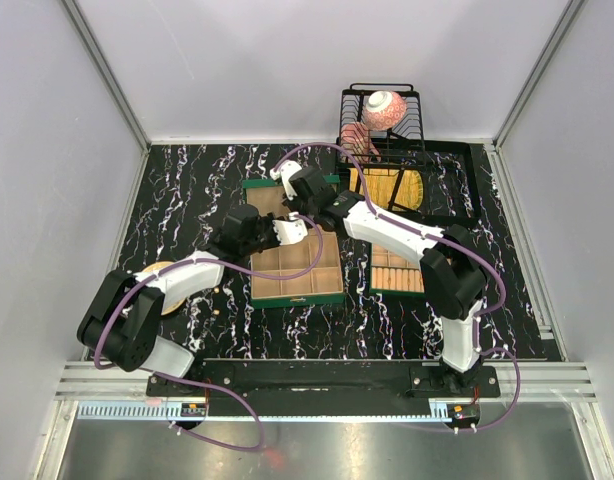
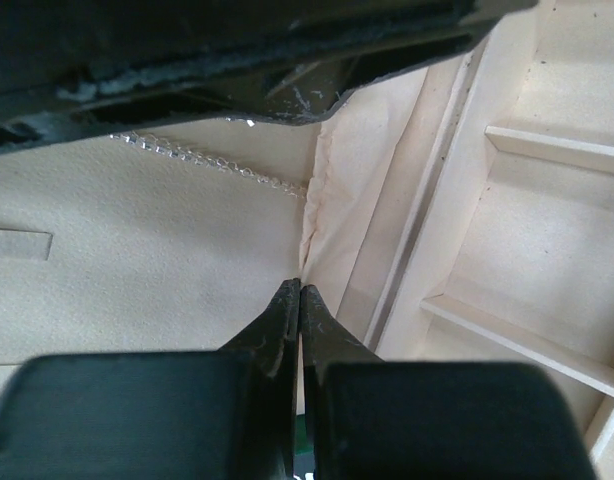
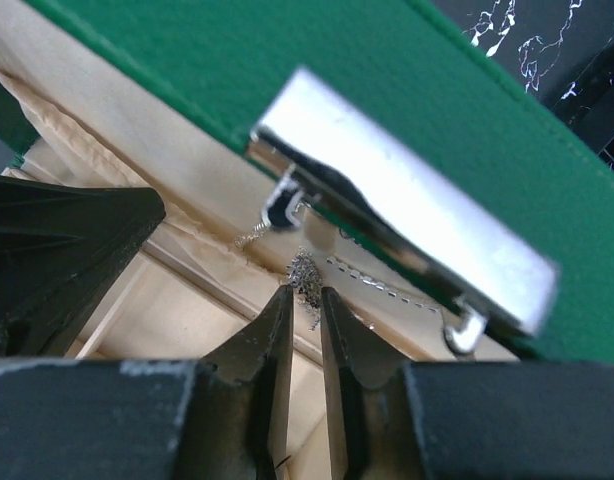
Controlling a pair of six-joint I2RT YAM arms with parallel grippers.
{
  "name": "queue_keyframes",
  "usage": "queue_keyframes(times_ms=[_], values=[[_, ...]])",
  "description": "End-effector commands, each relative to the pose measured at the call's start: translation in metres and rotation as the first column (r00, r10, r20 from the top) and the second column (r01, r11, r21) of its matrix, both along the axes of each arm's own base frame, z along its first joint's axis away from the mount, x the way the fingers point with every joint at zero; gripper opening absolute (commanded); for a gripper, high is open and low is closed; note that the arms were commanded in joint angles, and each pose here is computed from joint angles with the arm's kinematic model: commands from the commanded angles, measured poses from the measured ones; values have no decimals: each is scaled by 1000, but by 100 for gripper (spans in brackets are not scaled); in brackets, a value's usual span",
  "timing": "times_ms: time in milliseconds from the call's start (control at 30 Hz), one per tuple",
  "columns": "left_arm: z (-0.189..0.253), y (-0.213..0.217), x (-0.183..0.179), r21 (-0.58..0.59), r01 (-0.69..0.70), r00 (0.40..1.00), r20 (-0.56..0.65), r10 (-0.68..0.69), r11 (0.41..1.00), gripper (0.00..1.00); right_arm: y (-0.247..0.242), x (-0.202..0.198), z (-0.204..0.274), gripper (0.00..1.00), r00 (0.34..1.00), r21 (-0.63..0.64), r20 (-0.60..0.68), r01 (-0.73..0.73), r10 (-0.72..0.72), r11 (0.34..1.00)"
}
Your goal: Organize the mixed jewelry
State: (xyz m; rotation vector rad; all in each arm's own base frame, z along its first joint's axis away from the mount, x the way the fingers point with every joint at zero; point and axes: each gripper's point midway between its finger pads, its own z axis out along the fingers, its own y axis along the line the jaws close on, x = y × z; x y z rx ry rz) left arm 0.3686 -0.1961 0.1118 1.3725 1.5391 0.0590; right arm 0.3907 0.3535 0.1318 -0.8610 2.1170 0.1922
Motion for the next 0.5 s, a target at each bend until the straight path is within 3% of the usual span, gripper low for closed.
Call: queue_keyframes(times_ms=[0, 200, 467], values=[[43, -15, 17, -88, 25, 989, 146, -12, 996, 0, 15, 8, 26, 24, 999, 60, 48, 0, -3, 998], [41, -14, 18, -83, 21, 990, 144, -9, 996, 0, 6, 11, 36, 32, 996, 40, 84, 23, -26, 999], [44, -14, 21, -85, 11, 989, 149, 2, 996, 0, -6, 8, 39, 35, 993, 10, 110, 36, -37, 999]])
